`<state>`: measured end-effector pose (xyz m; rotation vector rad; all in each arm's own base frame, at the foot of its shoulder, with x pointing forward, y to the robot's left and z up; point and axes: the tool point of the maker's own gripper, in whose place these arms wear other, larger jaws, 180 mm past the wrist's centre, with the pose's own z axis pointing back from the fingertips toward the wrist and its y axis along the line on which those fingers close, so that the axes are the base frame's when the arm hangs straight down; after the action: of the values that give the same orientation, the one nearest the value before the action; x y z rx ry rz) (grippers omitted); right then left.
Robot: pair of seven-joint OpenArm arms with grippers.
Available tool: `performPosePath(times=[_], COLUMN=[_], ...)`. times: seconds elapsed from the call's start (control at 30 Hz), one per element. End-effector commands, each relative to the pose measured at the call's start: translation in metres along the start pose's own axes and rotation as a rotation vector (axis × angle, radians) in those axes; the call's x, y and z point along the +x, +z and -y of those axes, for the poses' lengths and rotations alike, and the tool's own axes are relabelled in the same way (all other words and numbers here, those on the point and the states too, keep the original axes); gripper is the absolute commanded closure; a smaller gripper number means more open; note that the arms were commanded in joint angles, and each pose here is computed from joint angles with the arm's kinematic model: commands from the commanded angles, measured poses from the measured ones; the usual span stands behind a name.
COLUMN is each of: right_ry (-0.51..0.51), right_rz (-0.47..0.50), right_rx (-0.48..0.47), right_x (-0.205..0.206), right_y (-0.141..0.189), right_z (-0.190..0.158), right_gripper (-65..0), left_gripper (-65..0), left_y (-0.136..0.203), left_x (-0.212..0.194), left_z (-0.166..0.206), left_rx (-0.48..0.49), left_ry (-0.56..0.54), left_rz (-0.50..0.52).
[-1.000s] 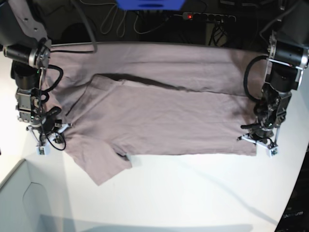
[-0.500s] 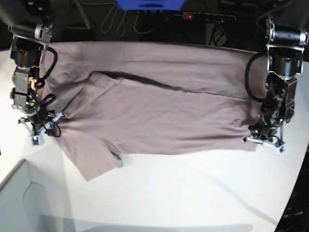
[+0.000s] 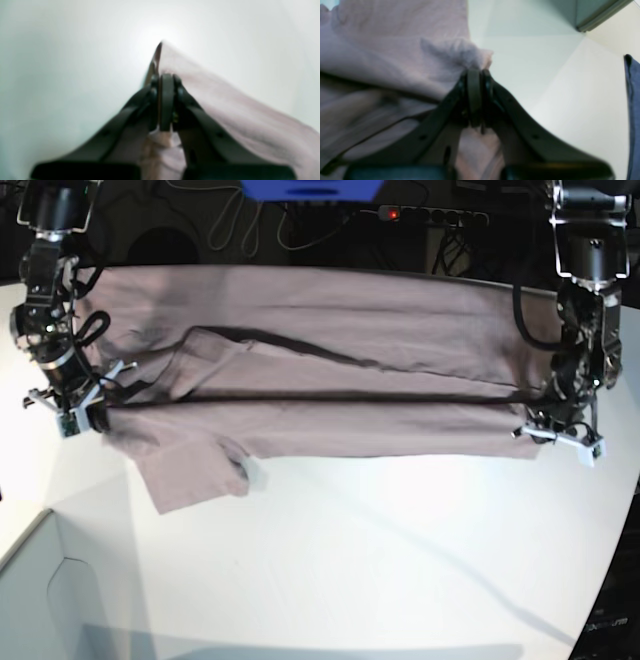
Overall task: Layout the t-shirt on the table in an organized manner, then fold the t-shirt properly
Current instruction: 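Release the edge and move both grippers to the shirt's hem corners, then grasp the shirt corners with both grippers and lift the edge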
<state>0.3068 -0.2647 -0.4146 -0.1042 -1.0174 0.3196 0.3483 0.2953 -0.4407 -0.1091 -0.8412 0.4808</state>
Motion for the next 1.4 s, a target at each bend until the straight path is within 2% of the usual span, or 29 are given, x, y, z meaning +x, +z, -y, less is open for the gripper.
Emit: performPosePath(times=[0.0,0.27,0.37,0.47,0.57,0.63,0.7,0.83,1.07,1.23,1.37], right_ry=[0.011,-0.018,-0.020,-0.018,-0.012,-0.009,0.003,-0.020,-0.019,-0.020,-0.022], right_rz=[0.023,-0.027,-0.036,-0.038,-0.035,-0.033,-0.013,0.036,0.084,0.088,0.085], right_rx=[-0.014,0.015,0.097,0.121,0.122,0.121,0.113,0.042,0.014,0.014,0.018], right_x=[0.005,-0.018,-0.022,-0.022,-0.021,-0.020,-0.011,0.005,0.024,0.026,0.024], right_y=[0.004,0.008,0.007,0.008,0.008,0.008,0.010,0.014,0.013,0.013,0.013], right_z=[0.007,-0.008,-0.023,-0.027,-0.026,-0.026,-0.023,-0.003,0.005,0.004,0.003], right_gripper=[0.0,0.0,0.0,-0.7,-9.6,-15.8,-21.2,-27.0,-27.6,-27.7,-27.7], left_gripper=[0.0,0.0,-1.2,-11.6,-26.2,-33.2,-36.5,-36.7,-36.7,-36.8,-36.8], left_y=[0.002,0.007,0.008,0.009,0.013,0.016,0.021,0.028,0.028,0.025,0.007], left_x=[0.015,-0.014,-0.019,-0.022,-0.025,-0.022,-0.015,0.004,0.011,0.035,0.038], left_z=[-0.001,-0.015,-0.015,-0.018,-0.017,-0.013,-0.005,0.008,0.013,-0.007,-0.026], left_rx=[-0.004,0.021,0.018,0.023,0.018,0.006,-0.015,-0.048,-0.058,-0.009,0.045], left_ry=[-0.004,-0.009,-0.012,-0.007,-0.011,-0.019,-0.031,-0.052,-0.054,0.006,0.067], left_rz=[0.042,-0.011,-0.026,-0.030,-0.029,-0.017,0.008,0.057,0.077,0.125,0.097])
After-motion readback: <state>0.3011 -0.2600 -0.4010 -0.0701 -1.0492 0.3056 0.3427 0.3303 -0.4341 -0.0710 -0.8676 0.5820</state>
